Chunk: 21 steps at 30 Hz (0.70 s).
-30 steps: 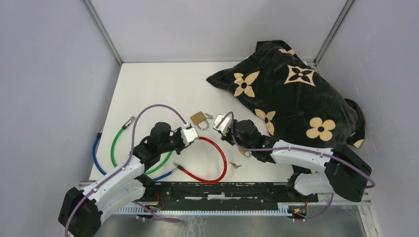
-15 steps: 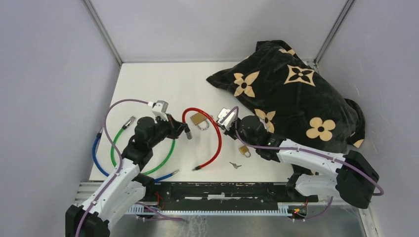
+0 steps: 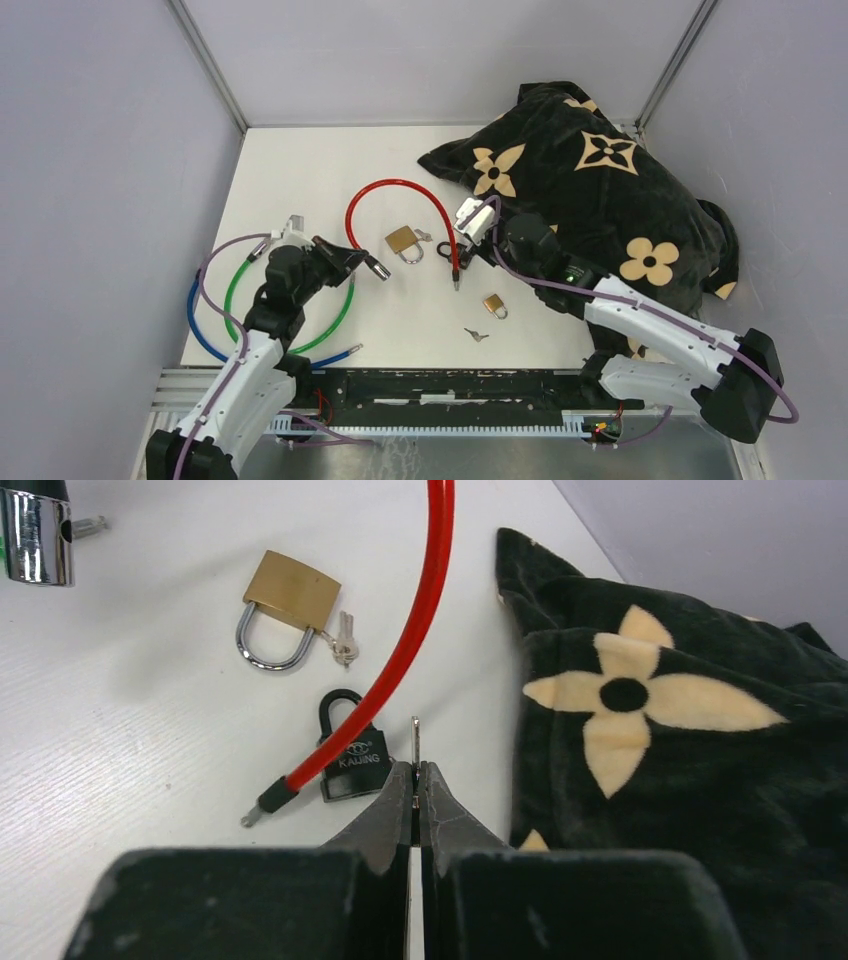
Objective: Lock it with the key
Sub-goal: Place the lock at the center of the board.
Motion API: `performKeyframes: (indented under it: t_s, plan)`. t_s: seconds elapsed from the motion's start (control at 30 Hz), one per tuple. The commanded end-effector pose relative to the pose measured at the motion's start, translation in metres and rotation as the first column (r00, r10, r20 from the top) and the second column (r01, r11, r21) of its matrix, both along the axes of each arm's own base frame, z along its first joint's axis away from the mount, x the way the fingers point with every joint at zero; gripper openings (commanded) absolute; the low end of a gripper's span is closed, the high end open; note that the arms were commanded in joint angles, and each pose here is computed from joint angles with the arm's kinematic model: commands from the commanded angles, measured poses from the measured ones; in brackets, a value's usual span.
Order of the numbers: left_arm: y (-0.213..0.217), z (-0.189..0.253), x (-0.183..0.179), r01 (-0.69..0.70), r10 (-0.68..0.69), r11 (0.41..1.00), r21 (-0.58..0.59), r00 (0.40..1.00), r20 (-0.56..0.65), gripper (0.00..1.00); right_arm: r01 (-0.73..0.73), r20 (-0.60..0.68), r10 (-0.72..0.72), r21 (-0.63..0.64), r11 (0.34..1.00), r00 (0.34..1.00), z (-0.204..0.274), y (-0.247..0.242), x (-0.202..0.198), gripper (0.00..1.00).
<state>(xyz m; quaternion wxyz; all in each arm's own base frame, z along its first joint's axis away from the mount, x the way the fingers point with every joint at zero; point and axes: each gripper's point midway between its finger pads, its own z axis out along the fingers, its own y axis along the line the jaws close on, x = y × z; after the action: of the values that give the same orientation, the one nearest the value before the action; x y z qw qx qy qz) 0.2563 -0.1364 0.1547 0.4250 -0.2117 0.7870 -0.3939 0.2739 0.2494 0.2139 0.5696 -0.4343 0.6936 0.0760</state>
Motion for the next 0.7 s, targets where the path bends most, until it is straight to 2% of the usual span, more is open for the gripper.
performKeyframes:
  t_s: [0.0,0.07,0.13,0.2,0.3,0.37,0.43,0.67]
  plan:
    - [-0.005,0.053,0.010,-0.030,0.055,0.966,-0.257,0.995,0.089,0.02,0.116,0.053,-0.114,-0.029,0.993,0.992,0.040,-0.028,0.004,0.00]
    - [-0.001,0.051,0.011,-0.055,0.077,0.957,-0.283,0.995,0.067,0.02,0.195,0.072,-0.190,-0.056,0.979,0.979,0.052,-0.043,0.009,0.00]
    - [0.001,0.049,0.011,-0.074,0.092,0.950,-0.304,0.995,0.046,0.02,0.202,0.072,-0.197,-0.062,0.977,0.978,0.059,-0.048,0.007,0.00]
    - [0.001,0.053,0.011,-0.067,0.093,0.944,-0.323,0.994,0.065,0.02,0.113,0.047,-0.112,-0.018,0.993,0.993,0.062,-0.033,-0.002,0.00]
    - [0.000,0.060,0.010,-0.041,0.082,0.940,-0.338,0.991,0.108,0.02,-0.098,-0.043,0.104,0.111,0.989,0.994,0.048,0.013,-0.023,0.00]
    - [-0.002,0.061,0.010,-0.027,0.073,0.939,-0.342,0.990,0.124,0.02,-0.248,-0.125,0.271,0.173,0.953,0.954,0.035,0.049,-0.040,0.00]
    - [-0.002,0.062,0.009,-0.018,0.069,0.938,-0.346,0.989,0.135,0.02,-0.336,-0.203,0.377,0.206,0.919,0.904,0.022,0.074,-0.049,0.00]
    - [-0.003,0.075,0.005,0.030,0.062,0.938,-0.345,0.966,0.251,0.02,-0.408,-0.315,0.513,0.343,0.846,0.799,-0.001,0.115,-0.062,0.00]
